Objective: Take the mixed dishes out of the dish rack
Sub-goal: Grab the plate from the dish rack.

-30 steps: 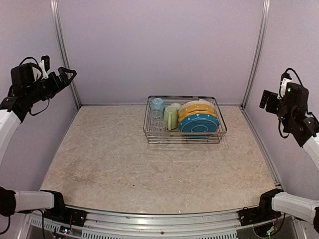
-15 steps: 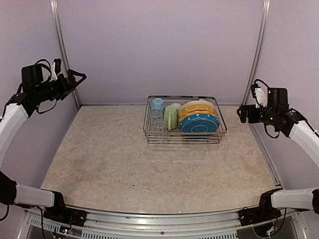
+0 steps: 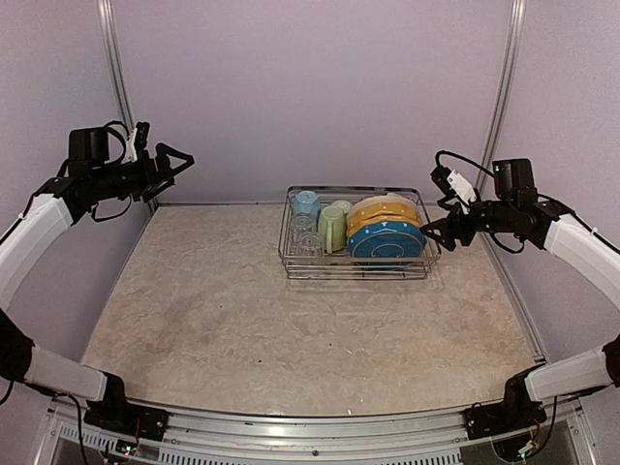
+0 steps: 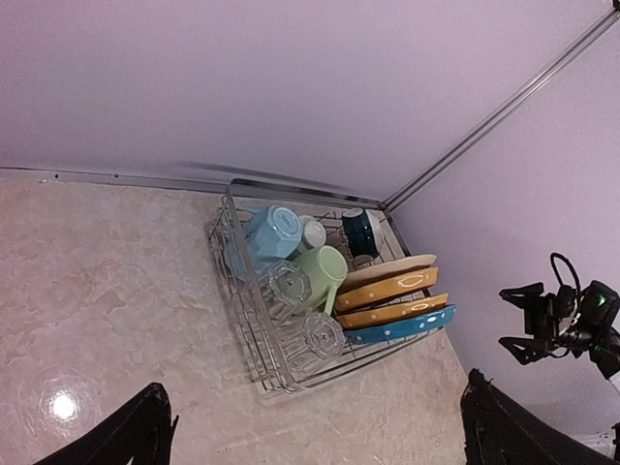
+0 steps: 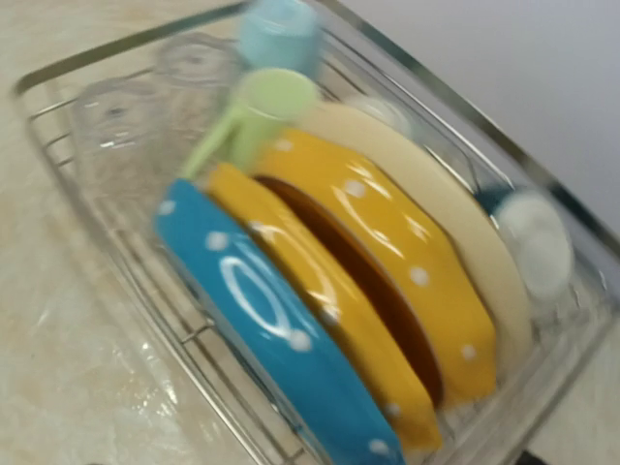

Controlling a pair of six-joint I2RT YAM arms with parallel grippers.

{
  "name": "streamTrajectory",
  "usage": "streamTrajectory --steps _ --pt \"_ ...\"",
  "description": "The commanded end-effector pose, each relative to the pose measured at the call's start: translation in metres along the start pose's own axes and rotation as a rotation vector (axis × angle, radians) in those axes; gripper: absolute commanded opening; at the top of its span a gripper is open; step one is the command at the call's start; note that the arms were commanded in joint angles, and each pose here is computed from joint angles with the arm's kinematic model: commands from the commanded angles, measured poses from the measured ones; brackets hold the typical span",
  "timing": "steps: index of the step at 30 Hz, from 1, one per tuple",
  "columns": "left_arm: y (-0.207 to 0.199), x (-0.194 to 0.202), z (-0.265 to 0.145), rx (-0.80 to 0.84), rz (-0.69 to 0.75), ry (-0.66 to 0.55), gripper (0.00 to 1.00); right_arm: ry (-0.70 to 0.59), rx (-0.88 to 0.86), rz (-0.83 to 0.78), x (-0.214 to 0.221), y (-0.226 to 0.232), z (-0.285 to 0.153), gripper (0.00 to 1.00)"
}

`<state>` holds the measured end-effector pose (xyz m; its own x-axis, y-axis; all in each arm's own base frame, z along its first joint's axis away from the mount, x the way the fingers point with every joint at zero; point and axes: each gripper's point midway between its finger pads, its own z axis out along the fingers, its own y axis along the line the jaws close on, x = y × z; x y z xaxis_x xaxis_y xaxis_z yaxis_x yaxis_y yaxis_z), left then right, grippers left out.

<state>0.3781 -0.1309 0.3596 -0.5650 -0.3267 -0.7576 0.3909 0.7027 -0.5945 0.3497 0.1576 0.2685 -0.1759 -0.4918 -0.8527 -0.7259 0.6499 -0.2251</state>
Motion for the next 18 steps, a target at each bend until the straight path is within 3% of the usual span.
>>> streamTrajectory --steps 1,12,18 --pt "-0.003 0.004 0.009 0.022 -0.018 0.039 0.99 -0.075 -0.16 -0.244 -0.005 0.03 0.003 0.88" --pt "0.011 0.018 0.029 0.029 -0.073 0.101 0.99 -0.003 -0.264 -0.37 0.005 0.023 0.037 0.87" --pt "0.017 0.022 0.035 0.029 -0.089 0.121 0.99 0.035 -0.329 -0.363 0.011 0.019 0.06 0.76"
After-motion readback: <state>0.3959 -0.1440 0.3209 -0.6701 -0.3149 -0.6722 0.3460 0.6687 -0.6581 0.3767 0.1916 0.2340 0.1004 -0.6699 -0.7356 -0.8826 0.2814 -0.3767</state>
